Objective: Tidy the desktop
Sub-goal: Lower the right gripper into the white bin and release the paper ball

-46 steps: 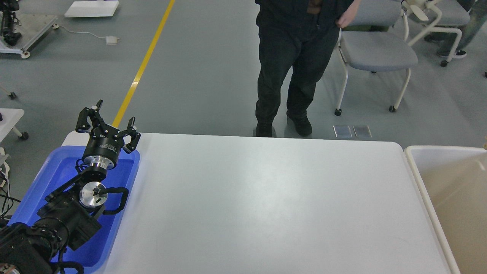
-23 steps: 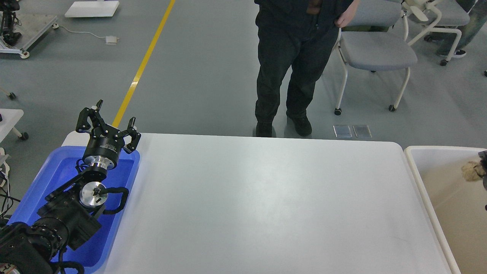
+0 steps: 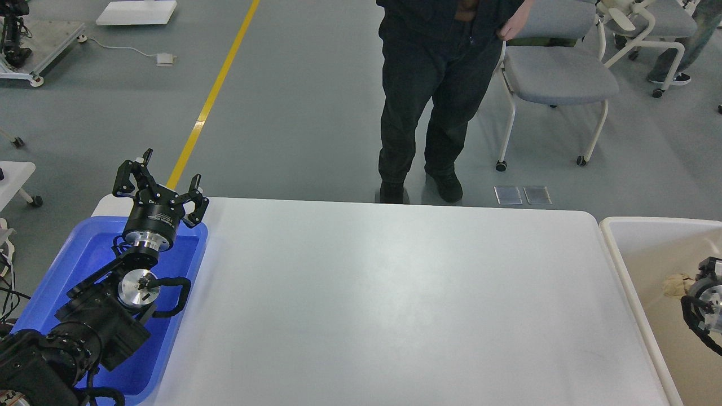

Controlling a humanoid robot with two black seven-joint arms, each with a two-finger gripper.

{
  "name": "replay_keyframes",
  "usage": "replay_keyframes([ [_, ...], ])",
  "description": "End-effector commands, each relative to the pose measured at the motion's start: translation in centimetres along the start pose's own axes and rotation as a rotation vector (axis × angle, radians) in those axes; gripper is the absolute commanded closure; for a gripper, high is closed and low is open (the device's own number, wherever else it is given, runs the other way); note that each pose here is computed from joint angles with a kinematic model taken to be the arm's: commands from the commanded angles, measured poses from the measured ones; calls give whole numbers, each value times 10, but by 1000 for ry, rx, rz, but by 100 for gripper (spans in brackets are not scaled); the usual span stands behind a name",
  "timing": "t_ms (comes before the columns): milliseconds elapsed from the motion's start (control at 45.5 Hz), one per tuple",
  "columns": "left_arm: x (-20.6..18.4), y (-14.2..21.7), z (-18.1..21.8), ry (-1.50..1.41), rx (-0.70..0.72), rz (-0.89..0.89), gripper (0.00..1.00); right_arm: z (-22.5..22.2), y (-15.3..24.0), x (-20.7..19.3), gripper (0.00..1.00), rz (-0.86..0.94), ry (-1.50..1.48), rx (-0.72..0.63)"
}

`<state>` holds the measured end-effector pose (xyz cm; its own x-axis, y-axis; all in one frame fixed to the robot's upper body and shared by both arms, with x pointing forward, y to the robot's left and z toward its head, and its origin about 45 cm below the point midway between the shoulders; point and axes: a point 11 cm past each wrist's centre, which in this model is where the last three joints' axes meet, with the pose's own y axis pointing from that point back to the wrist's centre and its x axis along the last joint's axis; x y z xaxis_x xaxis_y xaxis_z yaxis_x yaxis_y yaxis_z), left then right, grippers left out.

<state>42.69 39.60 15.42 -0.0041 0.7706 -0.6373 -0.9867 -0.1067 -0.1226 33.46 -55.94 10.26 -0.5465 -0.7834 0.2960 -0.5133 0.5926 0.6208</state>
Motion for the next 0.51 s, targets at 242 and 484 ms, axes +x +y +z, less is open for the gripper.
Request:
replay_keyframes([
  [242,0,0,0,0,0,0,0,16,-2,18,65,37,-156,-57],
  [484,0,0,0,0,0,0,0,11,-2,17,0,24,-184,-47],
])
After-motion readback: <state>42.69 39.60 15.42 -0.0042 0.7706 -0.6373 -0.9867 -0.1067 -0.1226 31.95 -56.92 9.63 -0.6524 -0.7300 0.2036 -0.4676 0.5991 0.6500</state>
